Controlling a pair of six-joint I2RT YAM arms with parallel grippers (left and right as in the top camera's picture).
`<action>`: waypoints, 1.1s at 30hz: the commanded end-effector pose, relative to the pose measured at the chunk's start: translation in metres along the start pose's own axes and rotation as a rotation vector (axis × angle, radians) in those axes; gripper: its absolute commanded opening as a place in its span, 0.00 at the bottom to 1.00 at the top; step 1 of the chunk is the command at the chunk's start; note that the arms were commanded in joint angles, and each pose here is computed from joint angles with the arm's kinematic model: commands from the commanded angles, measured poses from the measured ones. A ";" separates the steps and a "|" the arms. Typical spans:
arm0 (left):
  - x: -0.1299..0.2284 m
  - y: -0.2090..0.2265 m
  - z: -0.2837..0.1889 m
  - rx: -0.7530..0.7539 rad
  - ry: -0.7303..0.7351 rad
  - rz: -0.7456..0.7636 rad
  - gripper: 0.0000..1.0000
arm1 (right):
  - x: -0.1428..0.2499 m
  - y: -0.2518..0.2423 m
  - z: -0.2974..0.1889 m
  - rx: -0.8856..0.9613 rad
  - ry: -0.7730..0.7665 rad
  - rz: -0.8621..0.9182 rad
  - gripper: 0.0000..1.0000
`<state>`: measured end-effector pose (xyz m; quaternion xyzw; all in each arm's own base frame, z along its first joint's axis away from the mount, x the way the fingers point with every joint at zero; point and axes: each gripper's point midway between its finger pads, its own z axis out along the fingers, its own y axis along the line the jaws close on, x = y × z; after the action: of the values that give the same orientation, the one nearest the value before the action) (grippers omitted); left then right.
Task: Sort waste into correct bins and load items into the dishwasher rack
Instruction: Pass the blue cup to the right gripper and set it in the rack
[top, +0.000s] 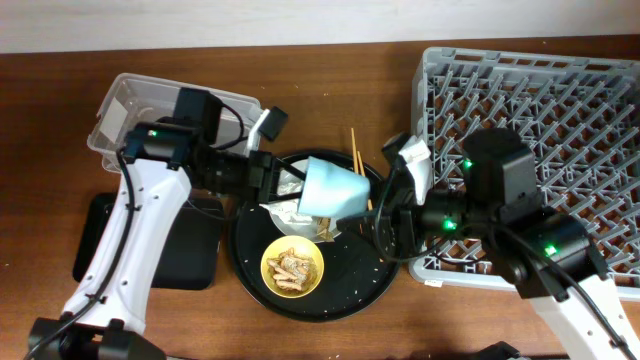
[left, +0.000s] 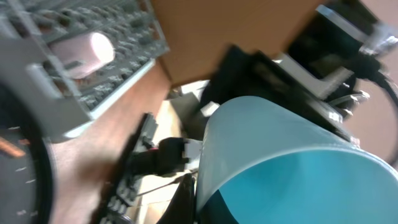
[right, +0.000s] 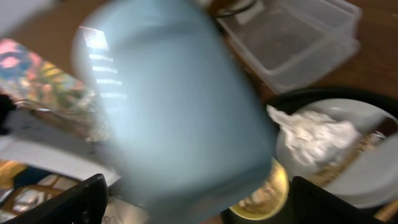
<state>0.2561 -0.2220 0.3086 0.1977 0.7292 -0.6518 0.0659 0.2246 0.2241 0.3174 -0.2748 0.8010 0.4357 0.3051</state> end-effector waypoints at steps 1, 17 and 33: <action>0.000 -0.018 0.003 0.070 -0.002 0.041 0.00 | -0.009 -0.010 -0.002 0.058 -0.027 -0.044 0.94; 0.003 -0.012 0.003 0.036 0.007 0.024 0.04 | -0.019 0.047 -0.008 -0.262 -0.069 -0.206 0.65; 0.015 0.049 -0.006 -0.324 0.083 0.022 0.99 | 0.075 -0.150 -0.203 1.007 -0.247 0.640 0.56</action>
<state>0.2610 -0.2115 0.2594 0.2114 0.8185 -0.5302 0.0651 0.2379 0.0607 0.2973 0.0356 0.8926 0.2832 0.3490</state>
